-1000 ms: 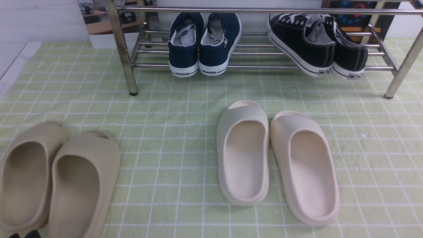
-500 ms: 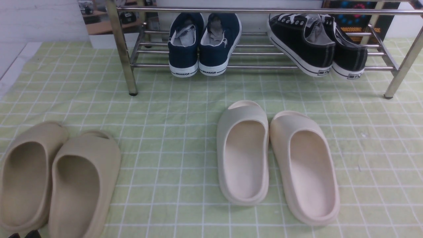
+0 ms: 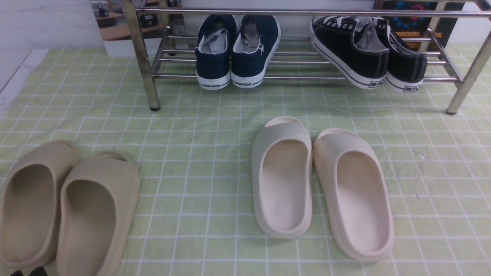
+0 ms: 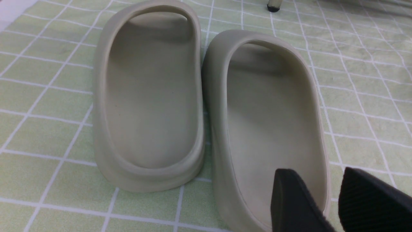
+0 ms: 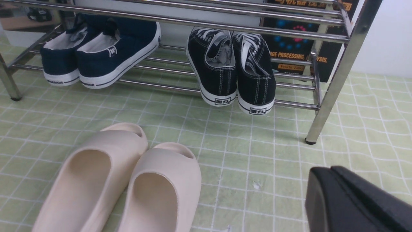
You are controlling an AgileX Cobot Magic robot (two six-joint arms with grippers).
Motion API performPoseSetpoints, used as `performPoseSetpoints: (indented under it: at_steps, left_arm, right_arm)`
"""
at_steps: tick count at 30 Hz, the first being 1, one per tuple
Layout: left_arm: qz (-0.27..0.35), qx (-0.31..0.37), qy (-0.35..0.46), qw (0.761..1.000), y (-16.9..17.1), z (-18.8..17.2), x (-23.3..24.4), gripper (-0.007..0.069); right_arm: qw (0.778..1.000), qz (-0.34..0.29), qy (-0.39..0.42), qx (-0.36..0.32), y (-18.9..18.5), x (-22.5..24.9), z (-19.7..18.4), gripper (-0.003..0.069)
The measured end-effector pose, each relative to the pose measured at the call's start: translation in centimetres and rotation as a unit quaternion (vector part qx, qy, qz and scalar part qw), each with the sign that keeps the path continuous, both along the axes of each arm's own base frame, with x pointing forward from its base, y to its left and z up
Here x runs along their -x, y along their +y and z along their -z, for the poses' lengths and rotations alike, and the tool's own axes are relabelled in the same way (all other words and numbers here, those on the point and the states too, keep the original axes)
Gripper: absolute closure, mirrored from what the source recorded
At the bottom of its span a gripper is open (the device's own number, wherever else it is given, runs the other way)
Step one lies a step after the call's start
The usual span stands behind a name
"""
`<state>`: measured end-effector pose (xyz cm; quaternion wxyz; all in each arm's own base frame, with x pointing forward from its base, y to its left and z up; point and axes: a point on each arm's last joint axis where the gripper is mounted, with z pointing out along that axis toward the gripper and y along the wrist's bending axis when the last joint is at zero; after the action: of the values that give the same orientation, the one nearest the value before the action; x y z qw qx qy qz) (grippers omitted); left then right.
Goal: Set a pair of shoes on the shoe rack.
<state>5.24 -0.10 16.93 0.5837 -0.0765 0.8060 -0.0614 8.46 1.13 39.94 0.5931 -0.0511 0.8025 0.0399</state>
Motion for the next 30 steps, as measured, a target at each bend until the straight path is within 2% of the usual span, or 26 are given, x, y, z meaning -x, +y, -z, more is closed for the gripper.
performPoseSetpoints:
  at_steps: [9, 12, 13, 14, 16, 21, 23, 24, 27, 30]
  left_arm:
    - [0.0, 0.0, 0.0, 1.0, 0.0, 0.0, 0.0, 0.0387]
    - [0.0, 0.0, 0.0, 1.0, 0.0, 0.0, 0.0, 0.0387]
    - [0.0, 0.0, 0.0, 1.0, 0.0, 0.0, 0.0, 0.0387]
    - [0.0, 0.0, 0.0, 1.0, 0.0, 0.0, 0.0, 0.0387]
    - [0.0, 0.0, 0.0, 1.0, 0.0, 0.0, 0.0, 0.0387]
    - [0.0, 0.0, 0.0, 1.0, 0.0, 0.0, 0.0, 0.0387]
    - [0.0, 0.0, 0.0, 1.0, 0.0, 0.0, 0.0, 0.0387]
    - [0.0, 0.0, 0.0, 1.0, 0.0, 0.0, 0.0, 0.0387]
    - [0.0, 0.0, 0.0, 1.0, 0.0, 0.0, 0.0, 0.0387]
    - [0.0, 0.0, 0.0, 1.0, 0.0, 0.0, 0.0, 0.0386]
  right_arm:
    - [1.0, 0.0, -0.011, -0.014, 0.1, 0.3, 1.5, 0.0652]
    - [0.999, 0.019, -0.034, -0.026, -0.3, 0.7, 4.4, 0.0663]
    - [0.997, 0.034, -0.054, -0.03, -0.5, 0.9, 6.4, 0.0664]
    - [0.997, 0.036, -0.064, -0.027, -0.6, 1.0, 6.5, 0.0664]
    - [0.992, 0.066, -0.104, -0.015, -1.2, 1.5, 10.5, 0.0664]
    - [0.988, 0.101, -0.111, -0.026, -1.6, 2.1, 17.0, 0.0664]
    - [0.99, 0.094, -0.1, -0.035, -1.7, 2.4, 19.5, 0.0664]
    - [0.987, 0.12, -0.095, -0.038, -1.8, 2.6, 20.5, 0.0664]
    - [0.988, 0.129, -0.076, -0.046, -1.8, 2.8, 21.3, 0.0664]
    - [0.99, 0.129, -0.043, -0.026, -1.8, 3.0, 22.0, 0.0664]
